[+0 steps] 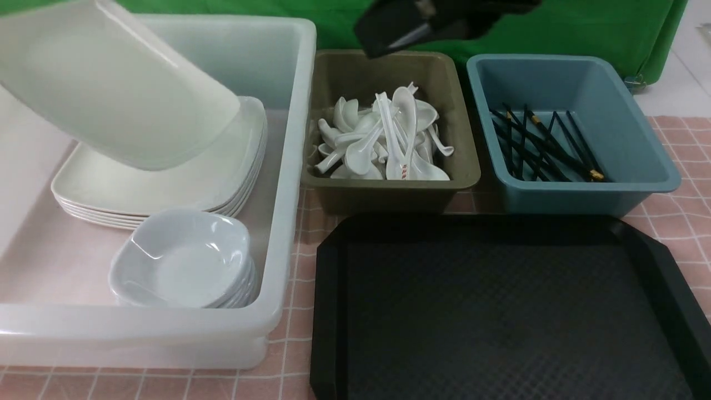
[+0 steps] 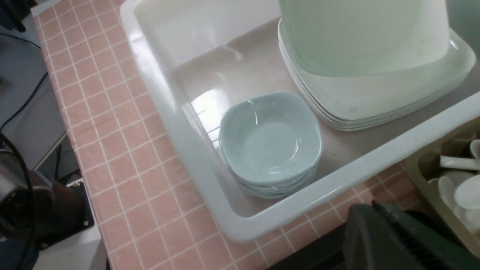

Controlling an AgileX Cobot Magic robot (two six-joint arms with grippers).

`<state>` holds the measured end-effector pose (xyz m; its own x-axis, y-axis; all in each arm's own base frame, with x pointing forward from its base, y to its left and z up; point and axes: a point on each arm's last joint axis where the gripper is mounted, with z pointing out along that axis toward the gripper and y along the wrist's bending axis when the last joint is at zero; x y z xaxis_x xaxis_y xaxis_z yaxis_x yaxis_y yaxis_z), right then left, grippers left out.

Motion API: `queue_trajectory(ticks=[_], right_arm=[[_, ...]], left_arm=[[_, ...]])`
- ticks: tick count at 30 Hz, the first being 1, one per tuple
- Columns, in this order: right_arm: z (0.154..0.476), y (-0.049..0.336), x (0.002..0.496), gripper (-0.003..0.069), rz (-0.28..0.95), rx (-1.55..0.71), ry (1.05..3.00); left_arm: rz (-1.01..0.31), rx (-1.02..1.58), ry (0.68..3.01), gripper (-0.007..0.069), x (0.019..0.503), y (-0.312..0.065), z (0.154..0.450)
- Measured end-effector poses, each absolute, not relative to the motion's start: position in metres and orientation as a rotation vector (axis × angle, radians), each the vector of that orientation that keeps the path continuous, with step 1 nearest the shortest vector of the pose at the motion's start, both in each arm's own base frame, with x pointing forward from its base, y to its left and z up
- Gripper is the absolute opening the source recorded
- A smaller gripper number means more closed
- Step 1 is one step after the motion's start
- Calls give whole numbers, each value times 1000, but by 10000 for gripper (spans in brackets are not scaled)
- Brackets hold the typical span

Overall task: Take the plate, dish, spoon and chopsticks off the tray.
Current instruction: Use the left arm to put the plate into the large storage box on the left

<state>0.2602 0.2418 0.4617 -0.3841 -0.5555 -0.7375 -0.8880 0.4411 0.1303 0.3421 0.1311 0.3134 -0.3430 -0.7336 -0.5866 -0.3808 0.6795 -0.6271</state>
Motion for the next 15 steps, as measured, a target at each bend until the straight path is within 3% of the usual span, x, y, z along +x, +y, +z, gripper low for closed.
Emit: queue_trajectory(ticks=[3,15], right_arm=[[455,247,265,30,700,-1224,2103],[452,251,267,30,703,-1224,2105]], left_arm=[[-476,-907,1957,20,343,133,292],[-509,-1006,1993,21,356,140,253]])
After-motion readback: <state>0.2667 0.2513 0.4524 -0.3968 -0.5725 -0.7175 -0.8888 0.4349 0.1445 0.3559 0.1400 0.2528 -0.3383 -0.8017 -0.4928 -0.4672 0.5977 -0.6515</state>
